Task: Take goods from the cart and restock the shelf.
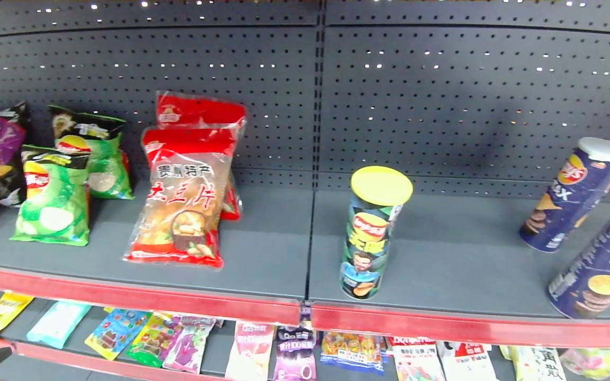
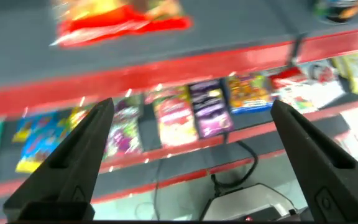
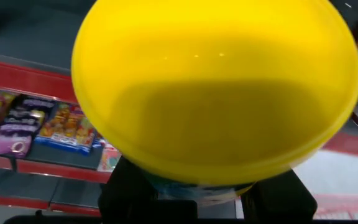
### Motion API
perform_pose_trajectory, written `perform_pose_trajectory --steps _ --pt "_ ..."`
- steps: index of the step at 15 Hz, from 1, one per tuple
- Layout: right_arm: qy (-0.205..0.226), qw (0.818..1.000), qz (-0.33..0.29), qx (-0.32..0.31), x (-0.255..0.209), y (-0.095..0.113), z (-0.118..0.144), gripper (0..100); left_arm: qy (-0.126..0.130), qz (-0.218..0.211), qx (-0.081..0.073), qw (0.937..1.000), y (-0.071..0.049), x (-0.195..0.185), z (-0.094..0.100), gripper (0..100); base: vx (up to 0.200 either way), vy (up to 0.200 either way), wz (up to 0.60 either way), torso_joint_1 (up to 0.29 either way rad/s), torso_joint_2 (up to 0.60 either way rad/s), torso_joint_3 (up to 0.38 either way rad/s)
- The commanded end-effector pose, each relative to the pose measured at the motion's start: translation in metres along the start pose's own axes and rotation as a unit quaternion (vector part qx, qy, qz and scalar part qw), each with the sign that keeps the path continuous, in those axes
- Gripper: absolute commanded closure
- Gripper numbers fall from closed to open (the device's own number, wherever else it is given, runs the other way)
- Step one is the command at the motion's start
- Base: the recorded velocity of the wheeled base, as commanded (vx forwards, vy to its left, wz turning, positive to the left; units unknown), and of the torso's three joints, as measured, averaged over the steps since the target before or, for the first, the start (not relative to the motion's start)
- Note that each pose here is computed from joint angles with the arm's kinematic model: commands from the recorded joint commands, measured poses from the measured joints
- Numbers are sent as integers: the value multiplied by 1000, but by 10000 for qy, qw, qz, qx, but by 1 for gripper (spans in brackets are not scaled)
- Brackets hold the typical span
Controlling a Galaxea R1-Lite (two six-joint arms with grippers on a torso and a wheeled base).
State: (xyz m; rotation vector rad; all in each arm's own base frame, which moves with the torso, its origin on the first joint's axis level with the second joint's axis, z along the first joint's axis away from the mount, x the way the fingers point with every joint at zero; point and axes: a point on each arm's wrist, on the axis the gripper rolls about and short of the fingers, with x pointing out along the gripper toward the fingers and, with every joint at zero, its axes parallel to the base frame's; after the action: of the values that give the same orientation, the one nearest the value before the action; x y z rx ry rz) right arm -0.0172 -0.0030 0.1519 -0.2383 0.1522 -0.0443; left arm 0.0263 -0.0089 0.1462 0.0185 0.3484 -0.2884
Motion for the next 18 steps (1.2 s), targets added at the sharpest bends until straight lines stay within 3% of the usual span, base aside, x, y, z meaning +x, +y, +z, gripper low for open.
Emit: perform_pose_trajectory --steps 1,3,5,6,7,9,11,12,13,15,16,18 --pt "9 10000 17 -10 1 0 1 100 6 4 2 10000 0 0 0 0 0 0 0 0 0 0" --pt "-52 9998 176 -21 3 -3 15 100 -33 9 -2 10000 1 -2 -8 0 0 0 0 0 0 0" --pt "-87 9978 663 -30 14 -7 48 100 -140 9 31 9999 3 -7 -27 0 0 0 0 0 0 0" --pt "-87 9978 663 -30 14 -7 48 100 -140 9 31 9999 3 -7 -27 0 0 0 0 0 0 0" --pt "46 9959 905 -38 30 -8 67 100 -253 -4 125 9996 5 -10 -45 0 0 0 0 0 0 0" --pt "41 9924 1230 -55 48 -7 81 100 -421 -6 97 9991 7 -12 -66 0 0 0 0 0 0 0" --pt "-25 9879 1547 -90 64 -3 87 100 -680 9 70 9977 7 -16 -69 0 0 0 0 0 0 0" --pt "0 9863 1644 -108 71 -1 91 100 -736 233 38 9970 8 -17 -69 0 0 0 0 0 0 0" --pt "-1 9850 1720 -116 77 1 94 100 -753 716 -30 9946 9 -17 -69 0 0 0 0 0 0 0" --pt "-12 9846 1747 -106 86 3 99 100 -828 1369 -171 9870 10 -19 -71 0 0 0 0 0 0 0" --pt "-11 9846 1747 -98 87 3 98 100 -1008 1624 -260 9812 9 -22 -72 0 0 0 0 0 0 0" --pt "34 9844 1756 -101 90 3 99 100 -1381 1486 -280 9788 8 -21 -75 0 0 0 0 0 0 0"
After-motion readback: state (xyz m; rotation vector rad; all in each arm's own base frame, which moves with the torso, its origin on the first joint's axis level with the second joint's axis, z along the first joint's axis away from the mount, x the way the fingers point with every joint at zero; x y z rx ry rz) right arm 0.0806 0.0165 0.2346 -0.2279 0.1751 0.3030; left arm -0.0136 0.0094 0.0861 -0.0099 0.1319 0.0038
